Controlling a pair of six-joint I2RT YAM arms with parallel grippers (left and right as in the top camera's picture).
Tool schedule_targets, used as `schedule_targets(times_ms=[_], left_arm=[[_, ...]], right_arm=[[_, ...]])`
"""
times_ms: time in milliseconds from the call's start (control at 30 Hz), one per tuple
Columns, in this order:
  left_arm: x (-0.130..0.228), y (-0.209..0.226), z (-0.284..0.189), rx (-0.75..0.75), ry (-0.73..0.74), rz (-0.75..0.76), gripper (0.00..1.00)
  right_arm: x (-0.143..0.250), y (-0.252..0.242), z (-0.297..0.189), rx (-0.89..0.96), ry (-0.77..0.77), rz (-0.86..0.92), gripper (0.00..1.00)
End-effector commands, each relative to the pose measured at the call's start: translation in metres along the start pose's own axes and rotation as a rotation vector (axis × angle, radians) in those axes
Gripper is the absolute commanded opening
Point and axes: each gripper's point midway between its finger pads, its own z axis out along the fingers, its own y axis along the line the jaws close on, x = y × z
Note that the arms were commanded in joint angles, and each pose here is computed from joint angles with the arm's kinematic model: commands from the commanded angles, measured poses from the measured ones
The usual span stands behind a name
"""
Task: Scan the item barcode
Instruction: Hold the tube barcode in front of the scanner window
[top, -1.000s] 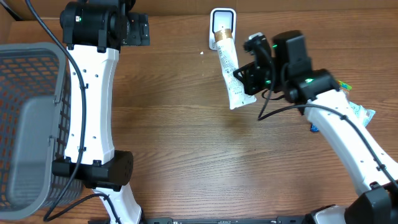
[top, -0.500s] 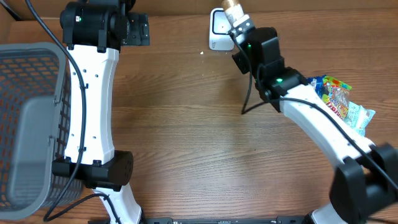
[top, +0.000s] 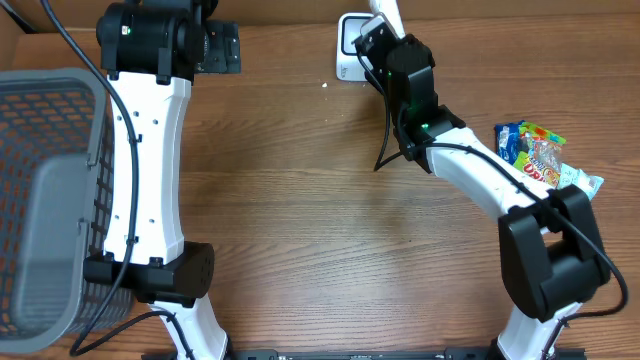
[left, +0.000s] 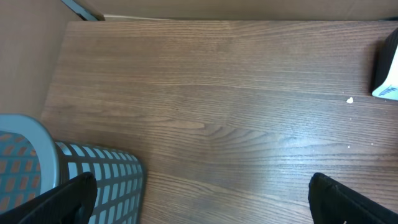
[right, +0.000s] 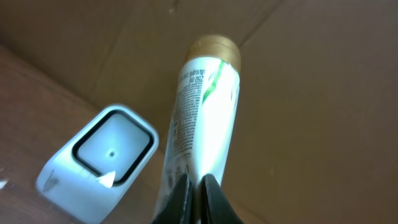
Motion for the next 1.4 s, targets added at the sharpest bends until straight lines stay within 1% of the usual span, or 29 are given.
schedule_targets(times_ms=[0,167,233,267,367,533,633,1367], left_arm=[[-0.003,-0.001,-0.006,0.002,-0.019,-0.011,1.0],[-0.003,-0.001,-0.006,0.002,-0.019,-0.011,1.0],[-0.003,-0.001,-0.006,0.002,-0.019,-0.011,1.0],[-0.003,-0.001,-0.006,0.002,-0.019,-0.011,1.0],[-0.003,-0.001,-0.006,0.002,-0.019,-0.011,0.99],[-0.003,-0.001,-0.006,0.002,-0.019,-0.011,1.0],[-0.003,-0.001,-0.006,0.002,-0.019,-0.011,1.0],[-0.003,-0.001,-0.006,0.002,-0.019,-0.011,1.0]], right_arm=[[-0.01,-0.003,0.01,0.046,-0.064,-0.061,0.04],[-0.004,0.005,0.023,0.082,-0.098,-0.153,0.04],[-0.001,0.004,0.025,0.099,-0.088,-0.154,0.04],[0.002,0.002,0.025,0.111,-0.075,-0.148,0.04],[0.011,-0.017,0.022,0.213,-0.021,-0.034,0.04],[0.025,-0.015,0.024,0.202,0.026,0.025,0.04],[0.025,-0.014,0.024,0.201,0.022,0.06,0.04],[0.01,-0.027,0.018,0.226,-0.026,0.149,0.04]])
